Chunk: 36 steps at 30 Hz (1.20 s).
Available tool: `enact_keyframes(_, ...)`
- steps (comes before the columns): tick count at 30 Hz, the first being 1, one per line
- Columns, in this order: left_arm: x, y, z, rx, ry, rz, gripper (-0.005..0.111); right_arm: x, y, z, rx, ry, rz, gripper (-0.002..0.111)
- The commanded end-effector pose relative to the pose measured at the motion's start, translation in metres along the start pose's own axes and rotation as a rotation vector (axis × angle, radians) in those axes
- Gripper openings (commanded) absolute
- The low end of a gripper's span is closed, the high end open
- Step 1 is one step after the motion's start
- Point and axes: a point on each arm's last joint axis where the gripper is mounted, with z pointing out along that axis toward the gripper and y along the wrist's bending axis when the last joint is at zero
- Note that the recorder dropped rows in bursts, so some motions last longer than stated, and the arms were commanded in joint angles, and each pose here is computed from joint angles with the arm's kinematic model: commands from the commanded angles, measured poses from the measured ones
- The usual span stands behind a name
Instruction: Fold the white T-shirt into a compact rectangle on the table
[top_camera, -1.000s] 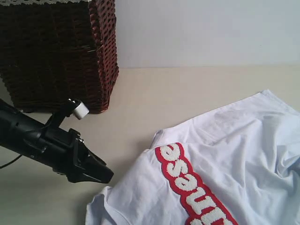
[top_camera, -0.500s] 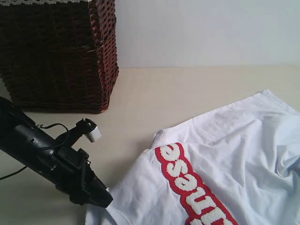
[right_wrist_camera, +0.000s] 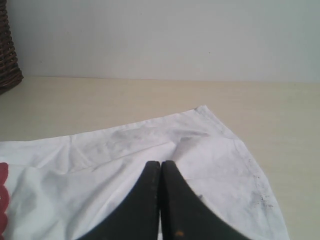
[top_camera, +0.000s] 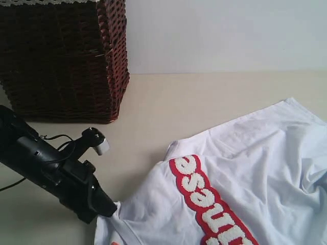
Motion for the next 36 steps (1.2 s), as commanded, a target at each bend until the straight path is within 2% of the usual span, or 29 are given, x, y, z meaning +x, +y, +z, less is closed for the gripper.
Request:
enact_keyframes(1,-0.009,-0.006,-0.007,-0.005,-0.044,0.197,0.000,0.001,0.000,0.000,0.003,-0.006,-0.002,0.000)
enact_keyframes(3,-0.016,-0.014,-0.015,0.040,-0.076,0.350,0.000,0.001,0.000,0.000,0.003,-0.006,-0.002,0.000)
enact_keyframes(6,-0.021,-0.038,-0.028,0.239,-0.151,0.610,0.000,0.001,0.000,0.000,0.003,-0.006,-0.002,0.000)
enact_keyframes(8,-0.022,-0.057,-0.037,0.387,-0.189,0.657,0.000,0.001,0.000,0.000,0.003,-0.006,-0.002,0.000)
enact_keyframes(9,-0.021,-0.061,-0.038,0.408,-0.176,0.678,0.000,0.001,0.000,0.000,0.003,-0.006,-0.002,0.000)
enact_keyframes(18,-0.003,-0.084,-0.024,0.512,0.089,0.854,0.000,0.001,0.000,0.000,0.003,-0.006,-0.002,0.000)
enact_keyframes(21,-0.002,-0.091,-0.019,0.536,0.124,0.894,0.001,0.001,0.000,0.000,0.003,-0.006,-0.002,0.000)
enact_keyframes(22,-0.004,-0.096,-0.017,0.545,0.111,0.899,0.009,0.001,0.000,0.000,0.003,-0.006,-0.002,0.000)
enact_keyframes(23,-0.009,-0.099,-0.016,0.539,0.056,0.865,0.024,0.001,0.000,0.000,0.003,-0.006,-0.002,0.000)
enact_keyframes(26,-0.020,-0.093,-0.011,0.407,-0.022,0.807,0.048,0.001,0.000,0.000,0.003,-0.006,-0.002,0.000)
enact_keyframes(27,-0.027,-0.090,-0.011,0.333,-0.051,0.717,0.064,0.001,0.000,0.000,0.003,-0.006,-0.002,0.000)
enact_keyframes(30,-0.028,-0.087,-0.015,0.302,-0.038,0.604,0.062,0.001,0.000,0.000,0.003,-0.006,-0.002,0.000)
enact_keyframes(32,-0.035,-0.076,-0.028,0.216,-0.118,0.484,0.043,0.001,0.000,0.000,0.003,-0.006,-0.002,0.000)
enact_keyframes(33,-0.037,-0.071,-0.033,0.184,-0.155,0.454,0.038,0.001,0.000,0.000,0.003,-0.006,-0.002,0.000)
enact_keyframes(36,-0.045,-0.060,-0.044,0.125,-0.274,0.377,0.030,0.001,0.000,0.000,0.003,-0.006,-0.002,0.000)
